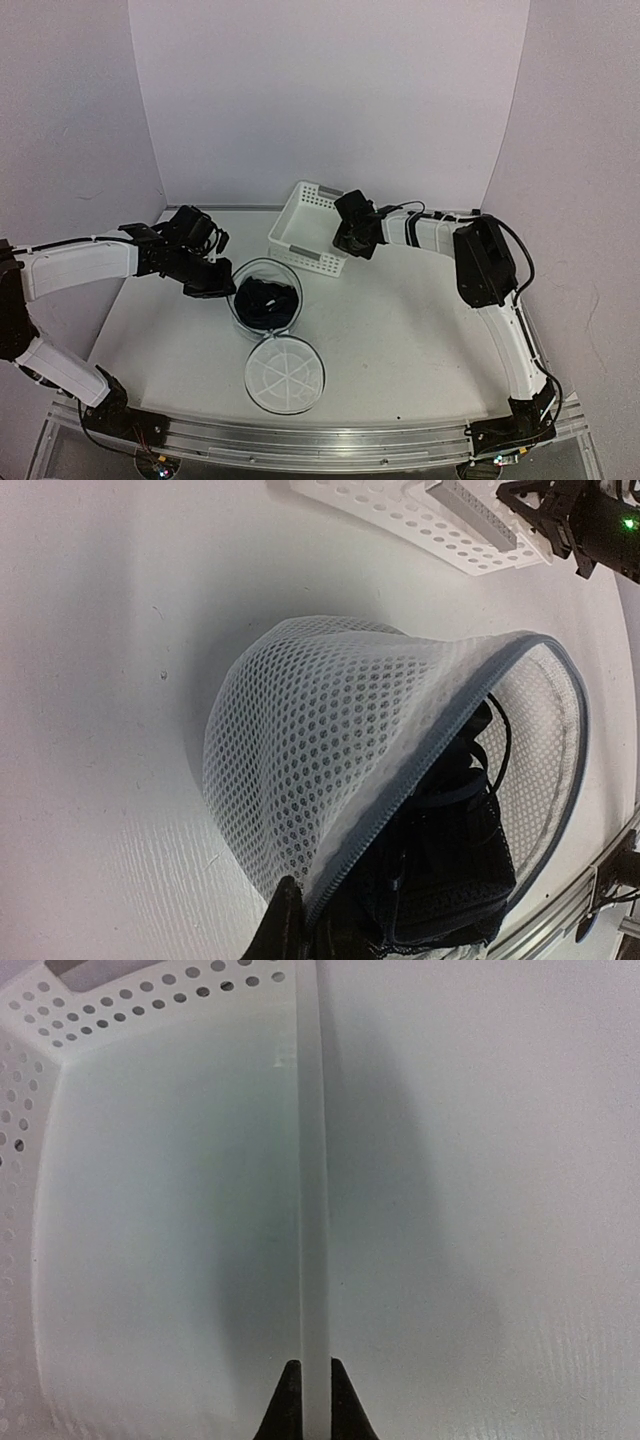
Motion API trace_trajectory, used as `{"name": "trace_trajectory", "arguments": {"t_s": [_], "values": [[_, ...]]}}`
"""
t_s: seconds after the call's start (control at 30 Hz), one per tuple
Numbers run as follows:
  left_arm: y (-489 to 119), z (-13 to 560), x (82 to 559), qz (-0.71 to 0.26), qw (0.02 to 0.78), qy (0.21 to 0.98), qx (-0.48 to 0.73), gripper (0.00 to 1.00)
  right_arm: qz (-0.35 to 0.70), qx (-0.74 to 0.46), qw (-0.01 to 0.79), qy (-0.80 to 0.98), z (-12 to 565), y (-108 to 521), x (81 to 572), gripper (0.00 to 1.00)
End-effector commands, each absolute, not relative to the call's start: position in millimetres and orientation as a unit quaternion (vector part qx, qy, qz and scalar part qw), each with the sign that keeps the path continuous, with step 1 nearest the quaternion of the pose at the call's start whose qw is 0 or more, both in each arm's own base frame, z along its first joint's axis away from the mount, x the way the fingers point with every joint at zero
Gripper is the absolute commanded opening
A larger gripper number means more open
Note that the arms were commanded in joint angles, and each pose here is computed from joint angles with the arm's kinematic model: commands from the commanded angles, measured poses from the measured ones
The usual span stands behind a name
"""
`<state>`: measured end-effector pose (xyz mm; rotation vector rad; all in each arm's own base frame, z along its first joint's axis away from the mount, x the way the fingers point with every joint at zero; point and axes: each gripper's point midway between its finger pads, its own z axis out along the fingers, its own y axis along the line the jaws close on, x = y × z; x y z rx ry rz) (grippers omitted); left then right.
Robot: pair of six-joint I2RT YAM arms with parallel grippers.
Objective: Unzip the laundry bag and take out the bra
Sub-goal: Move the bin to the center of the board.
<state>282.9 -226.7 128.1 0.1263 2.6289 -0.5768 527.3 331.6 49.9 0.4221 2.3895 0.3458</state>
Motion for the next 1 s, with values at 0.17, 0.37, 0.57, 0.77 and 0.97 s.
{"name": "trace_trajectory", "arguments": {"t_s": [0.17,0.37,0.57,0.77,0.97], "values": [[-232.5,146.7,295.1,-0.218,0.246,0.943,0.053,0.05,0.129,0.161,0.394,0.896,120.2,302.7,524.2,0.00],[-234.4,145.0,295.9,-0.219,0.243,0.943,0.055,0.04,0.108,0.126,0.415,0.894,139.9,282.3,504.9,0.00],[-237.1,143.5,298.3,-0.218,0.241,0.944,0.062,0.03,0.086,0.047,0.415,0.904,140.7,263.6,470.8,0.00],[-245.3,151.4,303.0,-0.226,0.246,0.939,0.078,0.01,0.079,-0.028,0.414,0.906,134.4,246.2,434.6,0.00],[-257.5,154.0,303.4,-0.245,0.234,0.936,0.099,0.00,0.095,-0.093,0.394,0.909,117.1,234.5,397.1,0.00]]}}
